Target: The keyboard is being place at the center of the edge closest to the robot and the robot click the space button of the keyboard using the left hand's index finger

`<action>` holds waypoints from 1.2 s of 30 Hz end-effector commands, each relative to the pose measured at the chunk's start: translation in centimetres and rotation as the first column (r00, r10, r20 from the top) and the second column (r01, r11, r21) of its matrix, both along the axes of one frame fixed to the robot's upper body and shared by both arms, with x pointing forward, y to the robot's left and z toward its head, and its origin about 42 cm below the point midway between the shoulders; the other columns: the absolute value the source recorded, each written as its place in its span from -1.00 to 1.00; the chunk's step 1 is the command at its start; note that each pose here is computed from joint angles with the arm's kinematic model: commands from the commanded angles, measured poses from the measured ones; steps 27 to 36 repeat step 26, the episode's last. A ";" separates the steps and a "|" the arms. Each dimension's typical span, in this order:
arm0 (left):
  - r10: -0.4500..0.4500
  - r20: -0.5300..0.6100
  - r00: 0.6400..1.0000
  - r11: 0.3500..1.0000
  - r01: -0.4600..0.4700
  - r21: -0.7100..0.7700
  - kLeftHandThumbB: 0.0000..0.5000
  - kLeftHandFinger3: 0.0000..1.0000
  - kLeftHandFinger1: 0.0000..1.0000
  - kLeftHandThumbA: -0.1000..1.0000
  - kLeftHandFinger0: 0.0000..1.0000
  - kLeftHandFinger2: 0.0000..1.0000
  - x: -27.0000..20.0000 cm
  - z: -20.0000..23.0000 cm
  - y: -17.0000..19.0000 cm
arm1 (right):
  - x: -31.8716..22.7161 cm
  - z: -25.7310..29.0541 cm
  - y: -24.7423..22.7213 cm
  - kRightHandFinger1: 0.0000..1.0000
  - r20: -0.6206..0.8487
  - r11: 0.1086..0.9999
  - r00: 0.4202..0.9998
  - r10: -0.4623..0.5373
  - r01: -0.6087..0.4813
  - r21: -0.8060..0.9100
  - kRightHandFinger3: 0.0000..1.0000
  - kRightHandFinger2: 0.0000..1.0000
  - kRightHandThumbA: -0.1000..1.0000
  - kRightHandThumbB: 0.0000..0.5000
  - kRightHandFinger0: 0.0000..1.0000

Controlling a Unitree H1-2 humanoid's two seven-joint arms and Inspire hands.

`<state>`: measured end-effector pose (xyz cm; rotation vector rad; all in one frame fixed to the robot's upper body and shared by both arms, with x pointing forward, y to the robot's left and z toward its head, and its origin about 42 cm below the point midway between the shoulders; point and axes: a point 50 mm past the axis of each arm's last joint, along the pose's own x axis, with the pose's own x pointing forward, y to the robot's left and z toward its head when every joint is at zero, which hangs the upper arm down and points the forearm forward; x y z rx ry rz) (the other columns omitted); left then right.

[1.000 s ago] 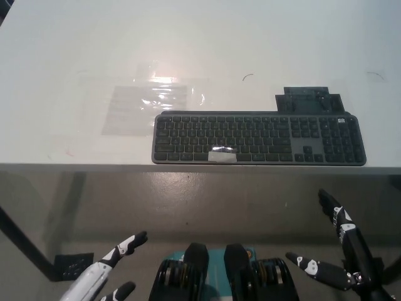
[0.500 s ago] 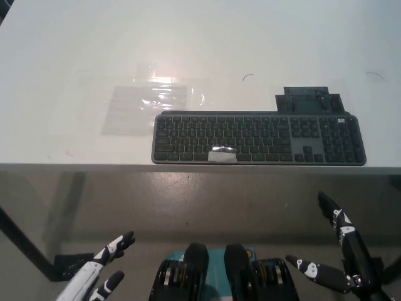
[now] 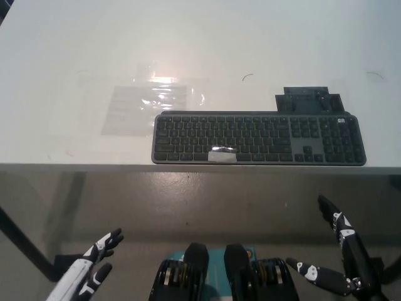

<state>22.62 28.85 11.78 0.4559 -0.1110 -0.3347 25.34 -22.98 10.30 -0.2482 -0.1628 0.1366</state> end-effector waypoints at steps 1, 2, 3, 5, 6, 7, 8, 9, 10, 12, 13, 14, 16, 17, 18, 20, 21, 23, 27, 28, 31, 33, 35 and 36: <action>0.014 0.022 1.000 1.000 -0.014 -0.025 0.44 1.00 1.00 1.00 1.00 1.00 0.4 0.7 0.5 | 0.2 0.8 0.4 1.00 0.061 1.000 0.998 0.013 -0.014 0.005 1.00 1.00 1.00 0.14 1.00; 0.015 0.024 1.000 1.000 -0.015 -0.020 0.45 1.00 1.00 1.00 1.00 1.00 0.4 0.8 0.5 | 0.2 0.9 0.4 1.00 0.061 1.000 0.998 0.013 -0.013 0.004 1.00 1.00 1.00 0.15 1.00; 0.017 0.025 1.000 1.000 -0.016 -0.018 0.47 1.00 1.00 1.00 1.00 1.00 0.4 0.9 0.5 | 0.2 0.8 0.4 1.00 0.062 1.000 0.998 0.012 -0.012 0.008 1.00 1.00 1.00 0.15 1.00; 0.014 0.023 1.000 1.000 -0.013 -0.020 0.48 1.00 1.00 1.00 1.00 1.00 0.4 0.9 0.5 | 0.1 0.9 0.4 1.00 0.060 1.000 0.998 0.012 -0.013 0.015 1.00 1.00 1.00 0.14 1.00; 0.014 0.023 1.000 1.000 -0.013 -0.020 0.48 1.00 1.00 1.00 1.00 1.00 0.4 0.9 0.5 | 0.1 0.9 0.4 1.00 0.063 1.000 0.998 0.014 -0.015 0.010 1.00 1.00 1.00 0.12 1.00; 0.013 0.023 1.000 1.000 -0.012 -0.014 0.46 1.00 1.00 1.00 1.00 1.00 0.4 1.0 0.4 | 0.0 0.9 0.4 1.00 0.062 1.000 0.998 0.015 -0.016 0.006 1.00 1.00 1.00 0.10 1.00; 0.015 0.023 1.000 1.000 -0.014 -0.016 0.47 1.00 1.00 1.00 1.00 1.00 0.5 1.0 0.4 | 0.1 0.9 0.4 1.00 0.067 1.000 0.998 0.015 -0.015 0.002 1.00 1.00 1.00 0.09 1.00; 0.018 0.019 1.000 1.000 -0.017 -0.017 0.50 1.00 1.00 1.00 1.00 1.00 0.5 1.0 0.4 | 0.1 1.0 0.4 1.00 0.065 1.000 0.998 0.014 -0.015 0.010 1.00 1.00 1.00 0.09 1.00; 0.019 0.019 1.000 1.000 -0.019 -0.016 0.51 1.00 1.00 1.00 1.00 1.00 0.6 1.0 0.4 | 0.2 1.1 0.5 1.00 0.065 1.000 0.998 0.013 -0.014 0.011 1.00 1.00 1.00 0.09 1.00; 0.020 0.024 1.000 1.000 -0.020 -0.008 0.50 1.00 1.00 1.00 1.00 1.00 0.6 1.1 0.3 | 0.2 1.1 0.5 1.00 0.068 1.000 0.998 0.013 -0.014 0.007 1.00 1.00 1.00 0.13 1.00; 0.022 0.025 0.999 1.000 -0.021 -0.007 0.51 1.00 1.00 1.00 1.00 1.00 0.7 1.2 0.3 | 0.3 1.2 0.5 1.00 0.067 1.000 0.998 0.012 -0.013 0.005 1.00 1.00 1.00 0.14 1.00; 0.029 0.017 0.999 1.000 -0.029 -0.009 0.57 1.00 1.00 1.00 1.00 1.00 0.7 1.2 0.2 | 0.3 1.2 0.5 1.00 0.063 1.000 0.998 0.014 -0.014 0.003 1.00 1.00 1.00 0.15 1.00; 0.026 0.020 0.999 1.000 -0.026 -0.008 0.57 1.00 1.00 1.00 1.00 1.00 0.8 1.3 0.2 | 0.3 1.2 0.5 1.00 0.068 1.000 0.998 0.013 -0.013 0.000 1.00 1.00 1.00 0.14 1.00; 0.021 0.024 0.999 1.000 -0.021 -0.006 0.52 1.00 1.00 1.00 1.00 1.00 0.8 1.3 0.2 | 0.4 1.2 0.5 1.00 0.070 1.000 0.997 0.015 -0.015 0.001 1.00 1.00 1.00 0.13 1.00; 0.020 0.025 0.999 1.000 -0.019 -0.008 0.52 1.00 1.00 1.00 1.00 1.00 0.8 1.3 0.2 | 0.4 1.2 0.5 1.00 0.070 1.000 0.997 0.016 -0.016 0.004 1.00 1.00 1.00 0.13 1.00; 0.016 0.030 0.999 1.000 -0.016 -0.005 0.49 1.00 1.00 1.00 1.00 1.00 1.0 1.5 0.1 | 0.4 1.3 0.4 1.00 0.073 1.000 0.997 0.018 -0.019 0.005 1.00 1.00 1.00 0.13 1.00; 0.016 0.029 0.999 1.000 -0.016 -0.003 0.49 1.00 1.00 1.00 1.00 1.00 1.0 1.6 0.0 | 0.4 1.3 0.5 1.00 0.071 1.000 0.997 0.019 -0.020 0.008 1.00 1.00 1.00 0.13 1.00; 0.015 0.028 0.999 1.000 -0.015 0.001 0.47 1.00 1.00 1.00 1.00 1.00 1.1 1.5 0.0 | 0.5 1.3 0.5 1.00 0.067 1.000 0.998 0.017 -0.017 0.001 1.00 1.00 1.00 0.15 1.00; 0.024 0.020 1.000 1.000 -0.024 0.013 0.49 1.00 1.00 1.00 1.00 1.00 1.0 1.5 0.0 | 0.4 1.3 0.5 1.00 0.063 1.000 0.998 0.019 -0.018 -0.008 1.00 1.00 1.00 0.15 1.00; 0.024 0.020 1.000 1.000 -0.024 0.013 0.49 1.00 1.00 1.00 1.00 1.00 1.0 1.5 0.0 | 0.4 1.3 0.5 1.00 0.063 1.000 0.998 0.019 -0.018 -0.008 1.00 1.00 1.00 0.15 1.00; 0.024 0.020 1.000 1.000 -0.024 0.013 0.49 1.00 1.00 1.00 1.00 1.00 1.0 1.5 0.0 | 0.4 1.3 0.5 1.00 0.063 1.000 0.998 0.019 -0.018 -0.008 1.00 1.00 1.00 0.15 1.00; 0.024 0.020 1.000 1.000 -0.024 0.013 0.49 1.00 1.00 1.00 1.00 1.00 1.0 1.5 0.0 | 0.4 1.3 0.5 1.00 0.063 1.000 0.998 0.019 -0.018 -0.008 1.00 1.00 1.00 0.15 1.00; 0.024 0.020 1.000 1.000 -0.024 0.013 0.49 1.00 1.00 1.00 1.00 1.00 1.0 1.5 0.0 | 0.4 1.3 0.5 1.00 0.063 1.000 0.998 0.019 -0.018 -0.008 1.00 1.00 1.00 0.15 1.00; 0.024 0.020 1.000 1.000 -0.024 0.013 0.49 1.00 1.00 1.00 1.00 1.00 1.0 1.5 0.0 | 0.4 1.3 0.5 1.00 0.063 1.000 0.998 0.019 -0.018 -0.008 1.00 1.00 1.00 0.15 1.00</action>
